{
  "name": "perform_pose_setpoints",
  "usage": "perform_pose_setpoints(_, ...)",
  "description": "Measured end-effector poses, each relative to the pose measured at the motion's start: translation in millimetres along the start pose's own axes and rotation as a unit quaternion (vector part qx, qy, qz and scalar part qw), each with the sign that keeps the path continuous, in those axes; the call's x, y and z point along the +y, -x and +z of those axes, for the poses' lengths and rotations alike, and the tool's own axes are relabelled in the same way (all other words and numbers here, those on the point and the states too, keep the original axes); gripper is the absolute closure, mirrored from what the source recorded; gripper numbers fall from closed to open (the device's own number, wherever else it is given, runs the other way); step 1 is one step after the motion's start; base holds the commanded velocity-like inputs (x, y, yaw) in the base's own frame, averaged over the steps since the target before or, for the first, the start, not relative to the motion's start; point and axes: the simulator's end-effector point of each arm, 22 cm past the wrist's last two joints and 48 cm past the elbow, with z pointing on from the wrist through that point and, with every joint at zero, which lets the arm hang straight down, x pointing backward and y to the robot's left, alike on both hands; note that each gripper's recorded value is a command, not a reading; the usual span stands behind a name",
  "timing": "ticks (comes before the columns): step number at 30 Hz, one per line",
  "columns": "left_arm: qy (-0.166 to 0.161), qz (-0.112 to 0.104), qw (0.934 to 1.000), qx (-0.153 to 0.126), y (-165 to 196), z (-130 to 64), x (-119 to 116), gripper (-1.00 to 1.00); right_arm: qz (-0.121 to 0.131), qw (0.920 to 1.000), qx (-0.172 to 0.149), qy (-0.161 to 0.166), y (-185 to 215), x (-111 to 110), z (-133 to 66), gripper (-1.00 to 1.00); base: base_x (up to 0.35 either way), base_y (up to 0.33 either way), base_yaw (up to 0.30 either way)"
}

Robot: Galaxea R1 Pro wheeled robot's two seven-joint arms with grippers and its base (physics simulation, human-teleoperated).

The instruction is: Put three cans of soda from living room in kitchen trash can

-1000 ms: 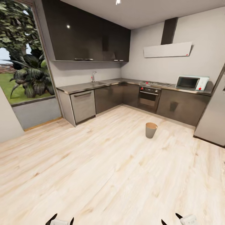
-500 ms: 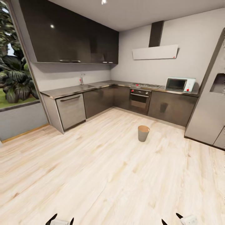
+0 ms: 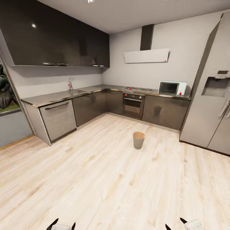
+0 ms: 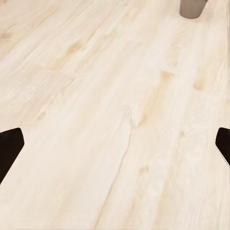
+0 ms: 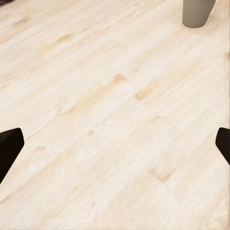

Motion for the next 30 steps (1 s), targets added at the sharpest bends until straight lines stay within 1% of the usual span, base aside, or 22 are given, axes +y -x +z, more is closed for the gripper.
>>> perform_pose_setpoints(25, 0.001, 0.002, 0.9999, -0.013, 10.9, -0.1, 0.5, -1.00, -0.003, 0.9999, -0.013, -0.001, 10.4, -0.6, -0.8, -1.00, 0.328, 0.000, -0.196)
perform_pose_setpoints(30, 0.001, 0.001, 0.9999, -0.014, 11.6, -0.2, 1.2, -1.00, -0.003, 0.9999, -0.014, -0.002, 11.0, -0.6, -0.8, -1.00, 0.328, 0.000, -0.140)
